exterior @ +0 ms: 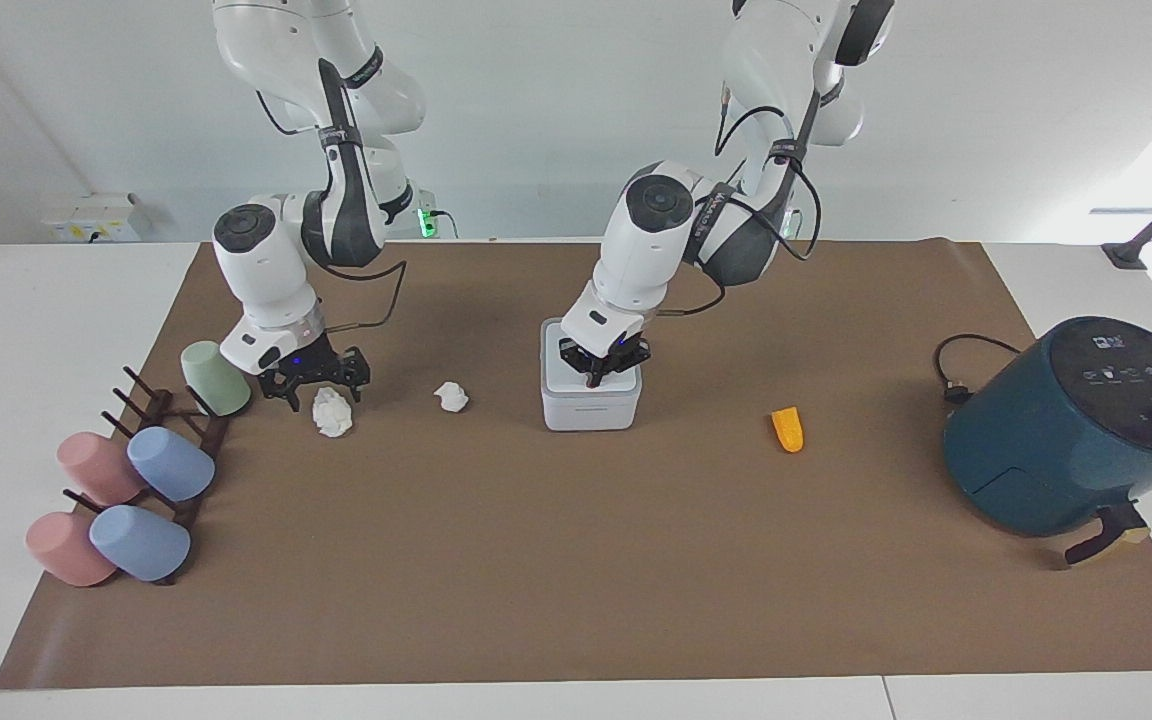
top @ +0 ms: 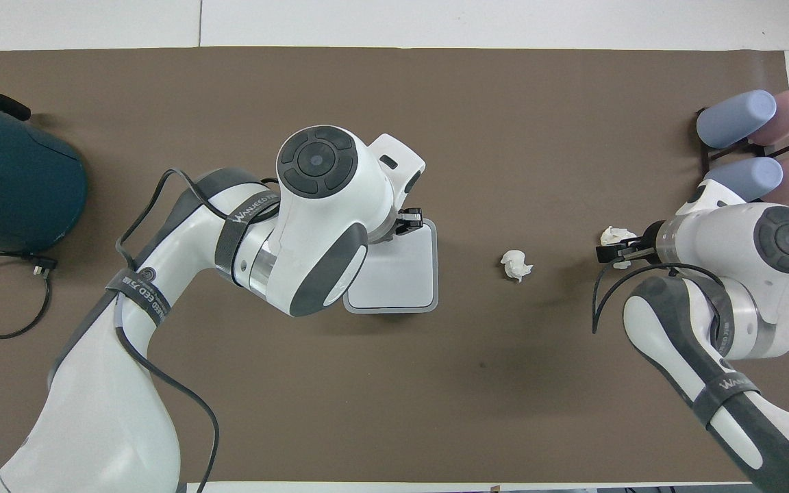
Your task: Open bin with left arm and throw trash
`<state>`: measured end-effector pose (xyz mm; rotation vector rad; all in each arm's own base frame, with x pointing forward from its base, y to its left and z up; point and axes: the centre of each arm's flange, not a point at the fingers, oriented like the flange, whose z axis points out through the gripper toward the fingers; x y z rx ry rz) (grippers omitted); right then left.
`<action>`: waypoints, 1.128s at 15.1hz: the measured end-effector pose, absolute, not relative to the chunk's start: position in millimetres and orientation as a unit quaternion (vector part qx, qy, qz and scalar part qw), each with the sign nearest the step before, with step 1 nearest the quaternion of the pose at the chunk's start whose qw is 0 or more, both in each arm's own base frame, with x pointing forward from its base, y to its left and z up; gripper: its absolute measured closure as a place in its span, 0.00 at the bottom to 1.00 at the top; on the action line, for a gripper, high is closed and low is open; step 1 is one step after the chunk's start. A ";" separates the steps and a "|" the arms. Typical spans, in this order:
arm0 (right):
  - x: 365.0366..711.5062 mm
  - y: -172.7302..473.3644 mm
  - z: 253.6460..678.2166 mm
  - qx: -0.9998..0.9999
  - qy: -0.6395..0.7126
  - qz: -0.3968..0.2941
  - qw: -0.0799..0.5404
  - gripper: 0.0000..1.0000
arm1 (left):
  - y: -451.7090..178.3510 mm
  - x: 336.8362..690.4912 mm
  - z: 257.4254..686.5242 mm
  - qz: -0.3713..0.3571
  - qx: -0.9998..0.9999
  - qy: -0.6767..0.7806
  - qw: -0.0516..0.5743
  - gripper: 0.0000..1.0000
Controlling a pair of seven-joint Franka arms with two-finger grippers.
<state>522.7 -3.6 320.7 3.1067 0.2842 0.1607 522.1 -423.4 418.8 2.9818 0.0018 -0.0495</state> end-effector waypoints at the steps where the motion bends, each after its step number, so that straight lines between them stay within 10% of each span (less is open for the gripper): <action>1: 522.1 -3.9 319.9 0.994 0.093 0.050 0.009 0.00 | -423.5 522.1 418.7 -0.016 0.997 0.000 0.080 0.99; 9: 518.1 -3.7 313.6 0.994 0.095 0.061 0.010 0.04 | -429.5 515.8 416.9 0.002 0.998 -0.022 0.065 0.99; 17: 519.3 -1.6 315.2 0.993 0.098 0.065 0.010 0.89 | -432.0 510.7 417.6 0.015 0.998 -0.032 0.058 0.99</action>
